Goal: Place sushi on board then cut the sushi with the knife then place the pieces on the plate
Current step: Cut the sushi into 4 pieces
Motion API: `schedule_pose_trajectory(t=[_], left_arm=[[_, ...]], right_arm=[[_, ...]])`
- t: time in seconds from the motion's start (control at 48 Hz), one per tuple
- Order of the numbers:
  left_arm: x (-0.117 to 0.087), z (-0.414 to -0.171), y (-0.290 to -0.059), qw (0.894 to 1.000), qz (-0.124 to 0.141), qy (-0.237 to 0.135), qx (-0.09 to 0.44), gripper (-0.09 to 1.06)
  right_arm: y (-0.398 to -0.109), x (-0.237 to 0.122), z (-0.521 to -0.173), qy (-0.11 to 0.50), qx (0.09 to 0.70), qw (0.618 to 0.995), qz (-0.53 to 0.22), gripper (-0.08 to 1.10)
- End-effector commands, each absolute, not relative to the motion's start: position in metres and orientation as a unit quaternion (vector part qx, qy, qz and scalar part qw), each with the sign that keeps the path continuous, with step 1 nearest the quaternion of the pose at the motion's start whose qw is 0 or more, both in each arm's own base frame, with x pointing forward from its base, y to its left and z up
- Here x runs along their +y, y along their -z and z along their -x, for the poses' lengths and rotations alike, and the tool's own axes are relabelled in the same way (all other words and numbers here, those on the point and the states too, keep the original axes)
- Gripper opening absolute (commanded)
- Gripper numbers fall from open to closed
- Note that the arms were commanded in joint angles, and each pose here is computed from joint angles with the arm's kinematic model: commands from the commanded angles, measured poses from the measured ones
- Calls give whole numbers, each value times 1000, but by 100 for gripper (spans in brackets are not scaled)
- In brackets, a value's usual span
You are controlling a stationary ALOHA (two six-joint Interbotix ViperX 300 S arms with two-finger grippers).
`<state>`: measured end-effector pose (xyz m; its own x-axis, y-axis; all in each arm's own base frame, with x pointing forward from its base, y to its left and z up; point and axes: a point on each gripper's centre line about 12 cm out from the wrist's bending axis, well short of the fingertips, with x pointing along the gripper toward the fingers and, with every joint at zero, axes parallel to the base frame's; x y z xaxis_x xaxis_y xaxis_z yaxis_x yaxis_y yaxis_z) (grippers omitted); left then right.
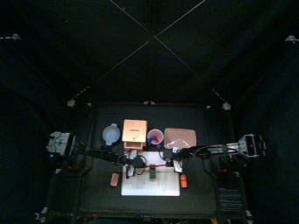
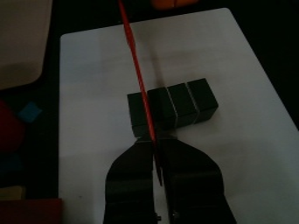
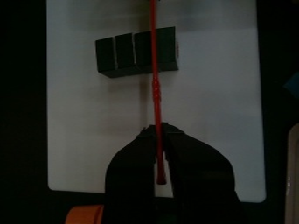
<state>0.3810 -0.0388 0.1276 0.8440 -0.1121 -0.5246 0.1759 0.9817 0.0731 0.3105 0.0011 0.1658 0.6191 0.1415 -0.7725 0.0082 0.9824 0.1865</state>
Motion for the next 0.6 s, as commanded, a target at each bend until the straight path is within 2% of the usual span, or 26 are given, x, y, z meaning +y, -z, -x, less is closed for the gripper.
schedule_pose_trajectory(t=[0.021,0.333,0.604], left_arm=[[-43,-394,-145,966,-65,80,239,31],[-40,-395,-139,964,-64,77,246,31],[-40,-396,-119,957,-65,78,271,31]], right_arm=[[-174,-1,-315,-30,413,907,-82,23],[-167,-3,-316,-25,418,905,-80,23],[-129,-2,-322,-16,459,885,-80,23]])
